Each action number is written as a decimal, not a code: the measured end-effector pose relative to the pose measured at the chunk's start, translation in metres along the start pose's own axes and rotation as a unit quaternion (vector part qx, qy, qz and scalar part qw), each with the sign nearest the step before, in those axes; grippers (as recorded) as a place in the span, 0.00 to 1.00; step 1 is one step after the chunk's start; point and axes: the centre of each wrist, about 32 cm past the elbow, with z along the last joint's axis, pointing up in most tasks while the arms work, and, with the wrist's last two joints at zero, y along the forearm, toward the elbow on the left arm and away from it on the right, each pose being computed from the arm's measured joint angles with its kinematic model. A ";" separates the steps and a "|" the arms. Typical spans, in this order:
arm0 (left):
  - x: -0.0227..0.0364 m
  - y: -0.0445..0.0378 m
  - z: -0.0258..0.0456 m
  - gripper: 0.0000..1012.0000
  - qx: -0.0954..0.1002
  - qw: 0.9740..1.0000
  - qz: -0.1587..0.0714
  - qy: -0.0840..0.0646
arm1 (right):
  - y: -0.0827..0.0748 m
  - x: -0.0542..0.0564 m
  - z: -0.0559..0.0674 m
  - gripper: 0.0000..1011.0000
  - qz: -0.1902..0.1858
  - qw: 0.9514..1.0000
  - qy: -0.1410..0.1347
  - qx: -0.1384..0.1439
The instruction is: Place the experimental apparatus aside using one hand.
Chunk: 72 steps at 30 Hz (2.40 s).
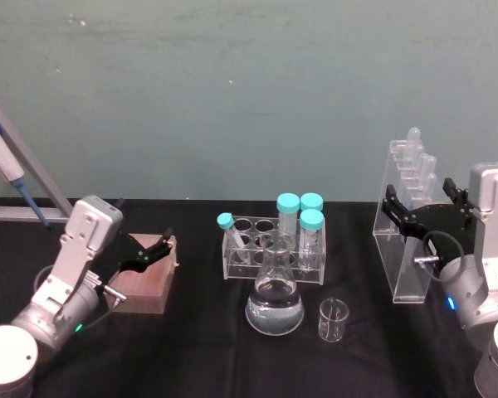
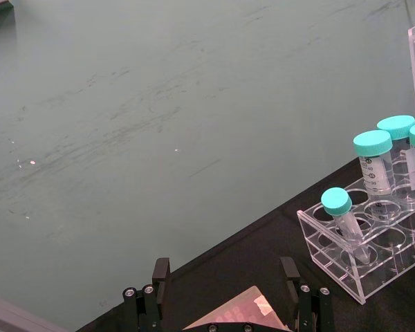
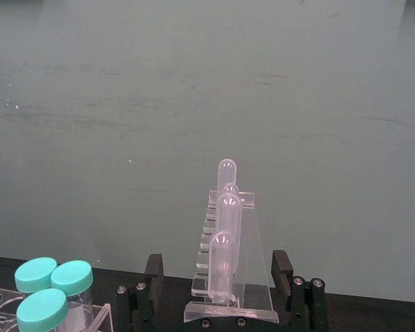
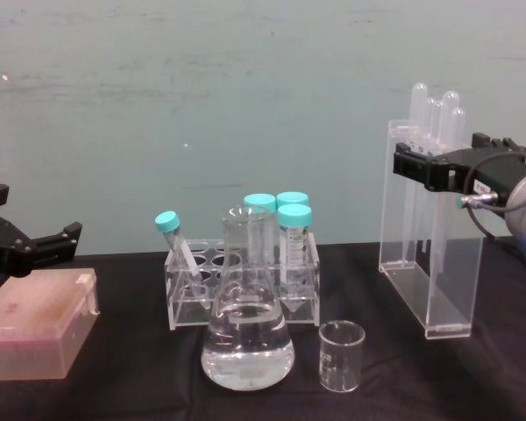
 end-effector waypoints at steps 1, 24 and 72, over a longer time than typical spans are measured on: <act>0.0000 0.0000 0.0000 0.99 0.000 1.000 0.000 0.000 | 0.000 0.000 0.000 0.99 0.000 1.000 0.000 0.000; 0.0000 0.0000 0.0000 0.99 0.000 1.000 0.000 0.000 | 0.001 0.001 0.001 0.99 0.003 1.000 0.000 0.005; 0.0000 0.0000 0.0000 0.99 0.000 1.000 0.000 0.000 | 0.001 0.001 0.001 0.62 0.001 1.000 0.000 0.004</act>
